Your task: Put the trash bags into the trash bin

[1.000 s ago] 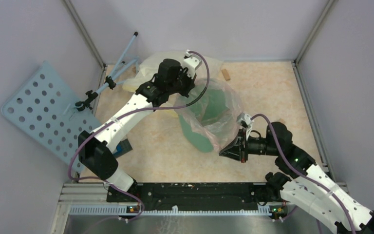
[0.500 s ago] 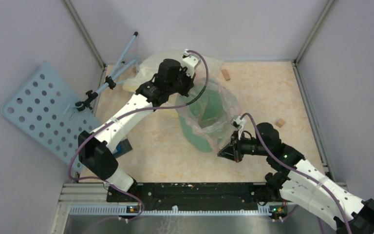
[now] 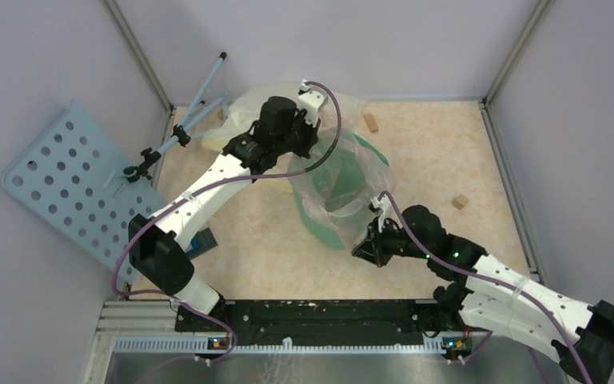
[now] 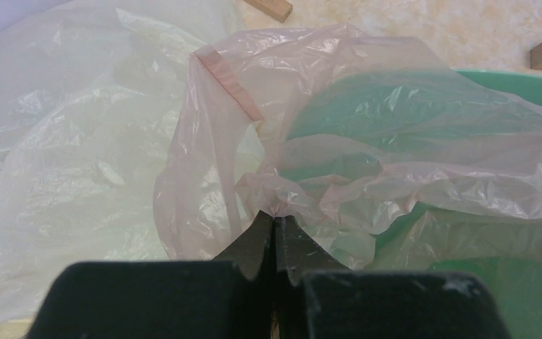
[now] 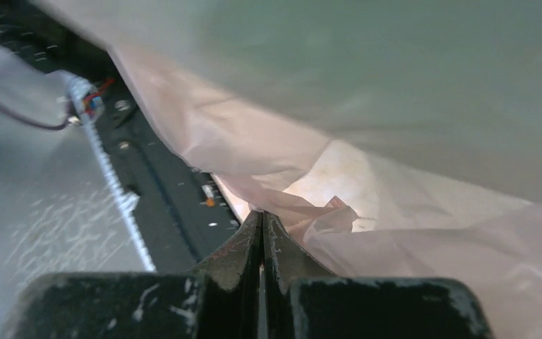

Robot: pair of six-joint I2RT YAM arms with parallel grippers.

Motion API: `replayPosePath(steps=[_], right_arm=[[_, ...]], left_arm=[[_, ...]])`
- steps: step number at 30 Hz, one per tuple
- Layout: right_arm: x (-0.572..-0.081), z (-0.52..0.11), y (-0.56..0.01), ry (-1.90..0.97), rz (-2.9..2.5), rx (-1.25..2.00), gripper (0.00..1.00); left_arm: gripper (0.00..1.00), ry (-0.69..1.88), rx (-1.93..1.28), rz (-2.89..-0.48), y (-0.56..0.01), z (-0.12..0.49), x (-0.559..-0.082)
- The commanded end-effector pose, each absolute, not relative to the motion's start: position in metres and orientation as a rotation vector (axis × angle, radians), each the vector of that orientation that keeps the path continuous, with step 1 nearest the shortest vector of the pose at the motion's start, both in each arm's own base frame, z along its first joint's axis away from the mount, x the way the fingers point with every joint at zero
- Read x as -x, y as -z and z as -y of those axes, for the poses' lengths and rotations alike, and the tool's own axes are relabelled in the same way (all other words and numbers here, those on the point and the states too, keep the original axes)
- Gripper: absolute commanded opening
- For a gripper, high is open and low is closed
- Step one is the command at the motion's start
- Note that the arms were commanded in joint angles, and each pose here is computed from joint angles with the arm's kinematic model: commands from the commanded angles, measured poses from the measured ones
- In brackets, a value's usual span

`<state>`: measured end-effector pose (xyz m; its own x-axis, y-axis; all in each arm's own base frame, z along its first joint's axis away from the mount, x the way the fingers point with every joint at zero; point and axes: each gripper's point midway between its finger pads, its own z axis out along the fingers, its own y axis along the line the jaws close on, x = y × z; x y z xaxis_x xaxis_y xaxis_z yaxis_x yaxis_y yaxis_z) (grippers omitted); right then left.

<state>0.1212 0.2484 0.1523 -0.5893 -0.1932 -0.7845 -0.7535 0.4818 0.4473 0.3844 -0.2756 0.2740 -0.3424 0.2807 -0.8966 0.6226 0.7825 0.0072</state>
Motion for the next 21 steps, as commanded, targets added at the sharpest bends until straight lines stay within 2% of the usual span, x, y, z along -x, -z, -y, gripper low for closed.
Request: replayPosePath(steps=[1, 6, 12, 13, 15, 16, 19, 21], right_arm=[[-0.153, -0.224, -0.139, -0.791, -2.156, 0.617, 0.0], [-0.165, -0.213, -0.136, -0.707, -2.168, 0.525, 0.0], [-0.169, -0.204, -0.187, -0.737, -1.986, 0.472, 0.0], [-0.167, -0.201, -0.195, -0.744, -1.959, 0.472, 0.05], [-0.164, -0.196, -0.21, -0.753, -1.921, 0.464, 0.26], [-0.162, -0.194, -0.218, -0.758, -1.906, 0.462, 0.32], [-0.158, -0.188, -0.237, -0.765, -1.879, 0.457, 0.4], [-0.156, -0.184, -0.248, -0.765, -1.867, 0.45, 0.44]], left_arm=[[0.0, 0.363, -0.675, -2.033, -0.247, 0.267, -0.384], [0.0, 0.377, -0.677, -2.03, -0.244, 0.267, -0.381], [0.0, 0.386, -0.67, -2.006, -0.255, 0.266, -0.38], [0.01, 0.388, -0.671, -1.999, -0.258, 0.266, -0.379], [0.14, 0.396, -0.671, -1.984, -0.265, 0.265, -0.377], [0.2, 0.398, -0.669, -1.975, -0.269, 0.265, -0.376], [0.42, 0.409, -0.657, -1.942, -0.284, 0.263, -0.373], [0.53, 0.421, -0.654, -1.919, -0.294, 0.262, -0.369]])
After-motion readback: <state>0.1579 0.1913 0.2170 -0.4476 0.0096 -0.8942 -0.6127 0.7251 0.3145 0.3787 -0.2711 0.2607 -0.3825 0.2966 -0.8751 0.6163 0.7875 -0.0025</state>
